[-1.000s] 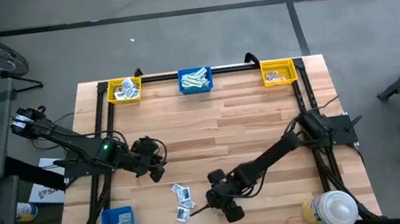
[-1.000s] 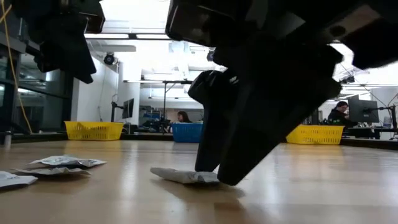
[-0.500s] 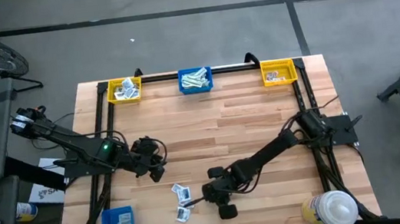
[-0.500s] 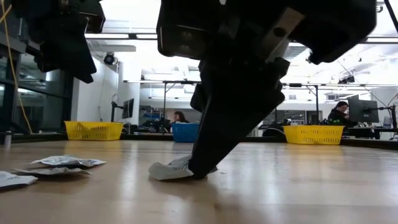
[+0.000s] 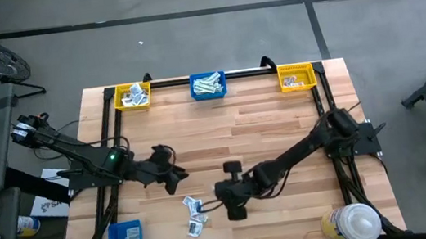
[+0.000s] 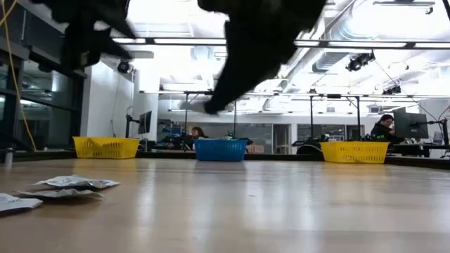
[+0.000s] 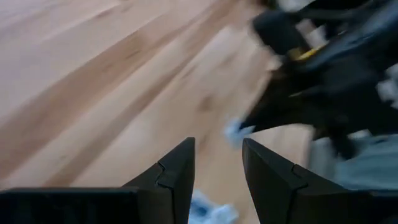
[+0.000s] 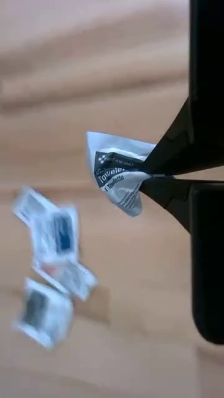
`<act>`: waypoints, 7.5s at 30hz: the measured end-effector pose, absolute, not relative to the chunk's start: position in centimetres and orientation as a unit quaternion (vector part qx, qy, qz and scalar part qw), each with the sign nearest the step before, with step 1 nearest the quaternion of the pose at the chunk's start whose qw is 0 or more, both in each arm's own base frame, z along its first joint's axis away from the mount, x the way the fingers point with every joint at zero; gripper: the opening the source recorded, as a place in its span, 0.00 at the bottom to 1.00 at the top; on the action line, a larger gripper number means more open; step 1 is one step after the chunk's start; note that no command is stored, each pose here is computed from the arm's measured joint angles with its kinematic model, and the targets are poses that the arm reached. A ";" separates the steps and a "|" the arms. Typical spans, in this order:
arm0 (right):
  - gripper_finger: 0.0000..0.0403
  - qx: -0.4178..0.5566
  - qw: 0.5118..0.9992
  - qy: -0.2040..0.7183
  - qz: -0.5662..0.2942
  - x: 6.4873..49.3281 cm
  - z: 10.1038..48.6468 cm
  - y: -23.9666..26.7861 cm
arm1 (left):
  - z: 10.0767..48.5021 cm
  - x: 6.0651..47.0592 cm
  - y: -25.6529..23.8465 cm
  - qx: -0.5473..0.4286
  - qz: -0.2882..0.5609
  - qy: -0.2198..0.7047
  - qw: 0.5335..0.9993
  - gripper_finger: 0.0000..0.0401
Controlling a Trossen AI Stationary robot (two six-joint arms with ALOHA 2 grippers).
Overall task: Pick & Place First Aid Supplies
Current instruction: Put the gray towelette pack into the left yellow bin, then put the blue alcohol pad into the bottom blue bin
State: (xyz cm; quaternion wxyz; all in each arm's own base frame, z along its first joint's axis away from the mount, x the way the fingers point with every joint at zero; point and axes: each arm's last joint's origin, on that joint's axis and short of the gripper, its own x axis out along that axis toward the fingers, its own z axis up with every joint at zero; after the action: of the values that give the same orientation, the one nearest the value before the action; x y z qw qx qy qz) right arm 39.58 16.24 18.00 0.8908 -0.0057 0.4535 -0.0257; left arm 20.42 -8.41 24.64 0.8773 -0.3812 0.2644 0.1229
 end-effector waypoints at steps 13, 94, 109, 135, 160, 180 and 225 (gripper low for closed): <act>0.00 -0.044 0.922 0.371 -0.105 39.8 23.2 12.2 | 26.5 22.3 -6.9 -0.528 0.123 0.142 0.828 0.33; 0.51 0.129 0.887 0.370 -0.245 37.7 27.8 3.3 | 24.4 14.3 13.0 -0.339 0.662 0.121 0.658 0.00; 0.51 0.150 0.879 0.364 -0.268 37.8 27.8 1.6 | 23.6 9.8 17.4 -0.353 0.728 0.129 0.573 0.08; 0.51 0.133 0.912 0.386 -0.044 40.2 25.7 6.6 | 24.4 12.0 13.3 -0.348 0.517 0.272 0.733 0.26; 0.50 0.045 0.940 0.323 0.104 45.1 14.7 14.5 | 25.8 14.3 -2.1 -0.326 0.314 0.271 0.849 0.26; 0.46 0.036 0.936 0.349 0.039 45.6 9.3 14.9 | 24.0 15.7 -5.4 -0.326 0.305 0.305 0.841 0.26; 0.00 0.052 0.953 0.298 -0.011 42.8 22.1 12.6 | 26.1 17.9 -6.8 -0.302 0.141 0.255 0.908 0.26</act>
State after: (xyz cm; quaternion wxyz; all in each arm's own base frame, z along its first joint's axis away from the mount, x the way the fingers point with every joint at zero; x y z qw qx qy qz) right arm 42.81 12.59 22.14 0.9532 0.0516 0.2978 -0.0112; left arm 17.94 -6.75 26.10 0.9077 -0.3022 0.2548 0.1407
